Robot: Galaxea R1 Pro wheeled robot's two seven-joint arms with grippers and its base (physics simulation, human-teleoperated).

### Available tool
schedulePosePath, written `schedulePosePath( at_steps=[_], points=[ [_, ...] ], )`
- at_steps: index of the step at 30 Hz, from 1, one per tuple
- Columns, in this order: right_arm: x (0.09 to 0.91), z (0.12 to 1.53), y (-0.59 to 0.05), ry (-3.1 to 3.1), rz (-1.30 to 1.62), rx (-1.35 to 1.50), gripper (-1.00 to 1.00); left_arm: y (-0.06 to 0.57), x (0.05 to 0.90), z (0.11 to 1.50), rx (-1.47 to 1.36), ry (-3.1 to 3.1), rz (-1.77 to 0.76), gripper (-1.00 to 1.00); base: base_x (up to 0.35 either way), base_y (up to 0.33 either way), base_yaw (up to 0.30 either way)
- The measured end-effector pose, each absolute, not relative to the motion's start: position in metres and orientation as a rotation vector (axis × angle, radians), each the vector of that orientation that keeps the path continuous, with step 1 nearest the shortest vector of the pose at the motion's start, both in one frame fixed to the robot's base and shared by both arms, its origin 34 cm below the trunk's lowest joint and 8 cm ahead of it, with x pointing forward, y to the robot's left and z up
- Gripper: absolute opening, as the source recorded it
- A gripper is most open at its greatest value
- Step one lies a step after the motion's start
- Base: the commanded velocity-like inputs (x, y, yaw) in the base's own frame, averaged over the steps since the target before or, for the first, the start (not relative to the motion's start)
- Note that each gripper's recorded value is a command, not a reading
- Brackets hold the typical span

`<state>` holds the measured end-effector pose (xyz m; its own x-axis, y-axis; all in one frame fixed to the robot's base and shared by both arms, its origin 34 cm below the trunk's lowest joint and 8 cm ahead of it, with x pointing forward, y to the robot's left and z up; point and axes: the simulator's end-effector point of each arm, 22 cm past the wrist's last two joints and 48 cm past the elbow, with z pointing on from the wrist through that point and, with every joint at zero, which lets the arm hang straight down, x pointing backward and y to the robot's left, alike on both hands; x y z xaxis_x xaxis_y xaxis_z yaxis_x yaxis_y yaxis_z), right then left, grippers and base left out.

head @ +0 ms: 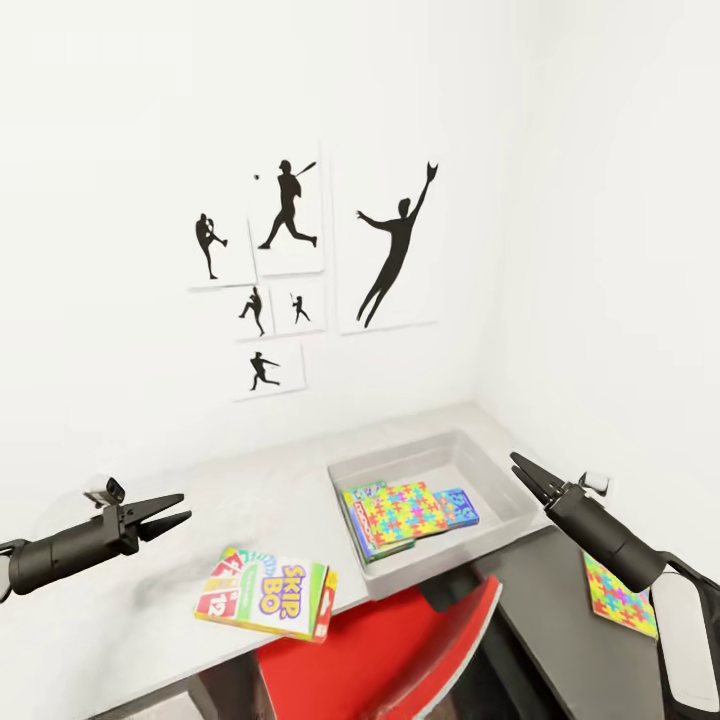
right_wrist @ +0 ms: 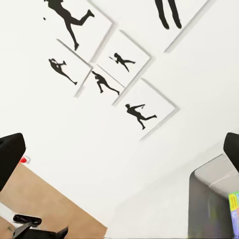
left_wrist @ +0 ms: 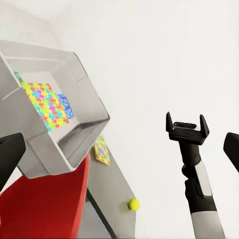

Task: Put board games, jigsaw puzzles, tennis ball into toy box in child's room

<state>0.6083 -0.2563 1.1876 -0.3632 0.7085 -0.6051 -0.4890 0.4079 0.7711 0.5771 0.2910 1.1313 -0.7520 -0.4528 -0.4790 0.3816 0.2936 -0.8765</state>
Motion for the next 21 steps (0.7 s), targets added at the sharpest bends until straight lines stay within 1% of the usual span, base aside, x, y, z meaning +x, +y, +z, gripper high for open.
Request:
schedulePosePath(
  at_steps=[5, 8, 17, 19, 21],
  points=[
    [0.608, 1.187, -0.255, 1.48, 1.269, 0.206, 1.0, 0.291, 0.577, 1.131, -0.064, 1.873, -1.537, 1.0, -0.297, 0.133, 0.012],
    [0.608, 1.187, -0.253, 1.483, 1.272, 0.201, 1.0, 0.291, 0.577, 1.131, -0.064, 1.873, -1.537, 1.0, -0.218, 0.124, 0.155],
    [0.609, 1.185, -0.246, 1.501, 1.274, 0.194, 1.0, 0.292, 0.577, 1.131, -0.065, 1.874, -1.536, 1.0, -0.034, 0.027, 0.272],
    [0.61, 1.184, -0.246, 1.505, 1.272, 0.195, 1.0, 0.292, 0.577, 1.132, -0.065, 1.873, -1.536, 1.0, -0.003, 0.104, 0.262],
    [0.61, 1.183, -0.242, 1.511, 1.276, 0.189, 1.0, 0.292, 0.577, 1.132, -0.065, 1.873, -1.536, 1.0, -0.001, 0.15, 0.135]
  ],
)
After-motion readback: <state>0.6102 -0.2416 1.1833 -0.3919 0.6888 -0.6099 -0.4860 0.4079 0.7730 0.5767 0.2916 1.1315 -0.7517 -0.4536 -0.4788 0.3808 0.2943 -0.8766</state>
